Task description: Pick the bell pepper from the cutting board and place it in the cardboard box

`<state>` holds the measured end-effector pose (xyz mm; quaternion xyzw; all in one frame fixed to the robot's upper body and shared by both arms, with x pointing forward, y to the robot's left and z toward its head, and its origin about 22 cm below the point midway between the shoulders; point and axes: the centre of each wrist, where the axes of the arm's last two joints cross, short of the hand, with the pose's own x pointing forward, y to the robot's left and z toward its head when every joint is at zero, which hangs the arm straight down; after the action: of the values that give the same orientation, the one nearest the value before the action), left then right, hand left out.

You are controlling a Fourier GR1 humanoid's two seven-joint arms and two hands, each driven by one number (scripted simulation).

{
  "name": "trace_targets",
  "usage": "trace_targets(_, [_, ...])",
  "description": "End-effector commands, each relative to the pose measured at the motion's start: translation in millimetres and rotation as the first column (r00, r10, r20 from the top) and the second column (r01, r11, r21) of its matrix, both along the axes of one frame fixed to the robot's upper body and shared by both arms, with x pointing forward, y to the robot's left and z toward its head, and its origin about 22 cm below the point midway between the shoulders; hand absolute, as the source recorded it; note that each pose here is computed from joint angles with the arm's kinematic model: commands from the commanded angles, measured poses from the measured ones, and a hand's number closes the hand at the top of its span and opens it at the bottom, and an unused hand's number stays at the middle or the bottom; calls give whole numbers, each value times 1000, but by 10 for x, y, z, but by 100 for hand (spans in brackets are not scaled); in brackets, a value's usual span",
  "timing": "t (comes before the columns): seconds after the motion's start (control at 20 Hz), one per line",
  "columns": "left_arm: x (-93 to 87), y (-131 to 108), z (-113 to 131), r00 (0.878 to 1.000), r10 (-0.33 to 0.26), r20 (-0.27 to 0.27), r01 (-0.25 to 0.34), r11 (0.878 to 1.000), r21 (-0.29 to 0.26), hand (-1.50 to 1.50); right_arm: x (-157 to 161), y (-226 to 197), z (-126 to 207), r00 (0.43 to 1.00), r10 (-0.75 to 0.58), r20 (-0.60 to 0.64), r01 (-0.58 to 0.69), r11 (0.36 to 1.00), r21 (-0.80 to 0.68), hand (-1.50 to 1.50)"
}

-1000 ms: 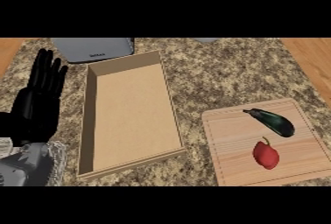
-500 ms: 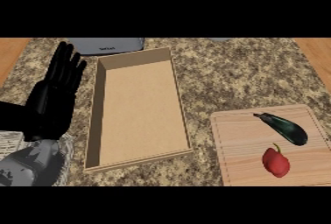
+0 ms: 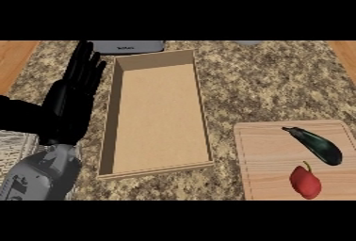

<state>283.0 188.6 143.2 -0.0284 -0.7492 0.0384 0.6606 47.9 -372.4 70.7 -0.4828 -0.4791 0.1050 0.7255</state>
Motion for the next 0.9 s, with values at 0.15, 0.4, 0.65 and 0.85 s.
trace_targets(0.15, [-88, 307, -502, 985, 67, -161, -56, 996, 73, 0, 82, 459, 412, 1000, 25, -17, -24, 998, 57, -150])
trace_targets(0.4, [-57, 246, -567, 984, 74, -159, -61, 995, 85, 0, 72, 515, 459, 991, -57, -121, 59, 998, 10, -150])
trace_targets(0.65, [-97, 383, -586, 986, 70, -152, -59, 995, 77, 0, 212, 621, 555, 989, -83, -124, 91, 994, 62, -150])
trace_targets(0.85, [-164, 359, -657, 987, 53, -149, -40, 995, 86, 0, 332, 694, 468, 987, -88, -131, 97, 994, 59, -150])
